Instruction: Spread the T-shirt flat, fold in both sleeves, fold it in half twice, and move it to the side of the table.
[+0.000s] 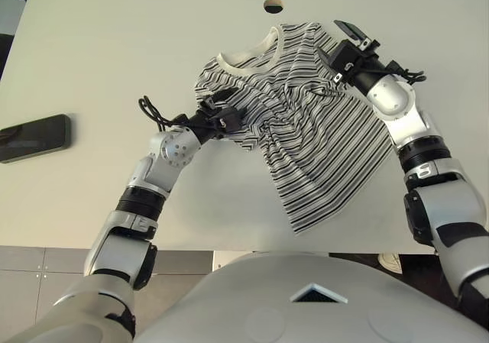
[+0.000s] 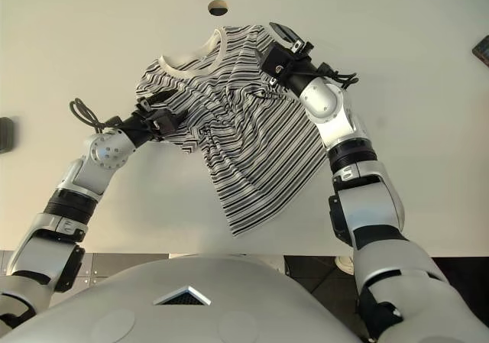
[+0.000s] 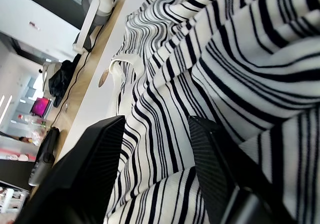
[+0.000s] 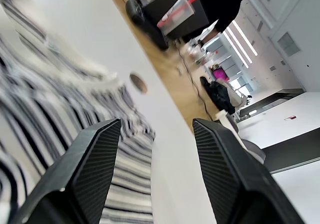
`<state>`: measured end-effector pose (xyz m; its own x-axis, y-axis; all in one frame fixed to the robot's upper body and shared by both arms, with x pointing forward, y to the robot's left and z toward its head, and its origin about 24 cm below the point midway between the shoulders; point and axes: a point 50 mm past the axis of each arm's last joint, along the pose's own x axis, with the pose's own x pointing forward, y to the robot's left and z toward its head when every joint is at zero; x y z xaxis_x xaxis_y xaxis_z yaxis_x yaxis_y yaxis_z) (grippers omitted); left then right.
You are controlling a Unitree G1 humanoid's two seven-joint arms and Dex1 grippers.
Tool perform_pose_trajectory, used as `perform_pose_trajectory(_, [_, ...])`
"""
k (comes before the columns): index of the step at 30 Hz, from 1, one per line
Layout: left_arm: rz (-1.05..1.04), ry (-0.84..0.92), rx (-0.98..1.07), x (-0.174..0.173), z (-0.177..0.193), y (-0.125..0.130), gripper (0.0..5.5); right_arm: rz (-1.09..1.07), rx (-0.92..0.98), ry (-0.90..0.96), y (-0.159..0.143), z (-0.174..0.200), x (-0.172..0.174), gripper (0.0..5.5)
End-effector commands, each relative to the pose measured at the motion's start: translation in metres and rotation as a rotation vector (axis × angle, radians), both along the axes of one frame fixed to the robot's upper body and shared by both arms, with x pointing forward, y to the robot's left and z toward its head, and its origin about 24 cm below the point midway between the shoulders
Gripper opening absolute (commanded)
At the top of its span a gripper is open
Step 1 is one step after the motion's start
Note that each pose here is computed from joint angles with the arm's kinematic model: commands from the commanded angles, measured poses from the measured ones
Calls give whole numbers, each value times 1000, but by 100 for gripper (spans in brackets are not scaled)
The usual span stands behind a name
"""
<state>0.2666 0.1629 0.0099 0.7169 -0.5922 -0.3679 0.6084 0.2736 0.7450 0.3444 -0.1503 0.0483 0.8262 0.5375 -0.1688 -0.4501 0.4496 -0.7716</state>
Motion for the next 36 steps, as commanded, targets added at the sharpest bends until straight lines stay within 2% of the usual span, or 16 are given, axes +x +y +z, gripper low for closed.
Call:
perform_pose_trajectory(1, [-57,167,268,-21,-30,29,239,-34,-147,45,-11,-4,8,265])
perform_pose_trajectory(5, [-111,165,479,-19,-29,57,239,-90,-249,95,-22,-10,12,265])
perform_pose_trajectory(8, [-205,110,624,-10,-16,78,239,-138,-276,100,-29,-9,17,265])
perform_pose_trajectory(11, [-254,27,690,3,-3,87,239,-150,-273,101,-28,-9,18,265])
perform_pose_trajectory(15, [-289,-207,607,22,14,76,239,-148,-197,24,-21,1,23,265])
perform_pose_trajectory(17, [-302,-305,602,28,20,76,239,-114,-110,-75,-14,17,25,265])
perform_pose_trajectory(20, [-244,-415,512,38,37,79,239,62,86,-252,2,46,16,265])
perform_pose_trajectory(23, [-93,-453,439,50,54,92,239,233,206,-261,6,54,-3,265])
perform_pose_trajectory(25, [34,-400,303,56,65,100,239,370,207,-178,4,53,-20,265])
perform_pose_trajectory(28, [83,-390,187,60,80,102,239,520,131,3,-2,41,-45,265])
perform_pose_trajectory(32, [80,-372,-68,62,95,85,239,614,-11,281,-23,16,-72,265])
perform_pose_trajectory(36, [52,-334,-289,60,108,64,239,635,-170,444,-38,-4,-86,265])
